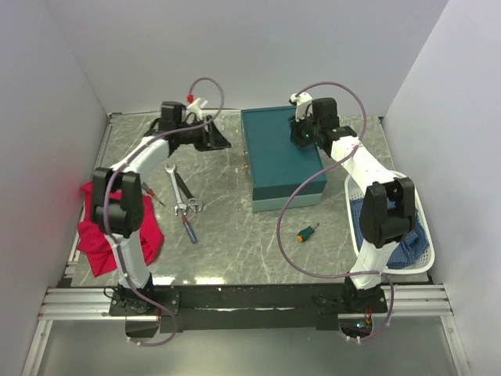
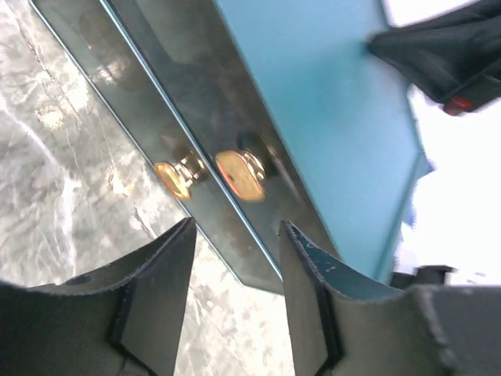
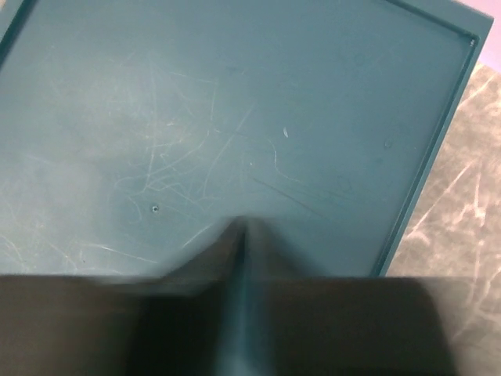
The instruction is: Sort the tools into containers
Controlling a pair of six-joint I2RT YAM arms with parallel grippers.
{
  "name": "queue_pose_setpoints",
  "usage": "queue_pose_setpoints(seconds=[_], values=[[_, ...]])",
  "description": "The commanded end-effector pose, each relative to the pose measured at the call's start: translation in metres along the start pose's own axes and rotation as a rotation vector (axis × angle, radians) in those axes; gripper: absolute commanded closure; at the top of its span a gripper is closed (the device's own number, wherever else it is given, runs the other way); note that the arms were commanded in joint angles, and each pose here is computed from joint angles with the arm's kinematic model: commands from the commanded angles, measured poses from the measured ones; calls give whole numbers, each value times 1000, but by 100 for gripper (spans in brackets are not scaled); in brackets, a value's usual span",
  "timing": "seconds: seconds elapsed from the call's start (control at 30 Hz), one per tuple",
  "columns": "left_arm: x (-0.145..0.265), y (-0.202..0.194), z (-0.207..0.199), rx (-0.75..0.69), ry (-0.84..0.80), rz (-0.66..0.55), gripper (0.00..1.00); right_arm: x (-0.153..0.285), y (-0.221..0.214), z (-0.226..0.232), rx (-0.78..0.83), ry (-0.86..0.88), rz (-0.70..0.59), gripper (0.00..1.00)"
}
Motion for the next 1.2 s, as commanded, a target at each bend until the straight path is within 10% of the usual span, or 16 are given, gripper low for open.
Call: queue_pose_setpoints(seconds=[0.0,0.17,0.57,1.17], values=[[18,-3,-11,-9,-235,-65,47,-14,-41,6,-22,26,169,42],[-8,-51,12,249,-370,-88,48,-14,-43,7,-13,24,190,22],[-67,-69,37,303,-431,-53,37,-12,-55,8,-5,35,241,22],[-108,-89,44,349,-450,-7,49,-15,-57,10,-8,35,257,23]])
Point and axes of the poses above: each gripper's point midway between its finger pads, its own x axis back along the fingers, its own z axis along the line the jaws close on, y = z × x, the point moved 8 cm from there along x, back along the fingers, and after that the axes turned 13 degrees about -x, right-handed, at the moved point
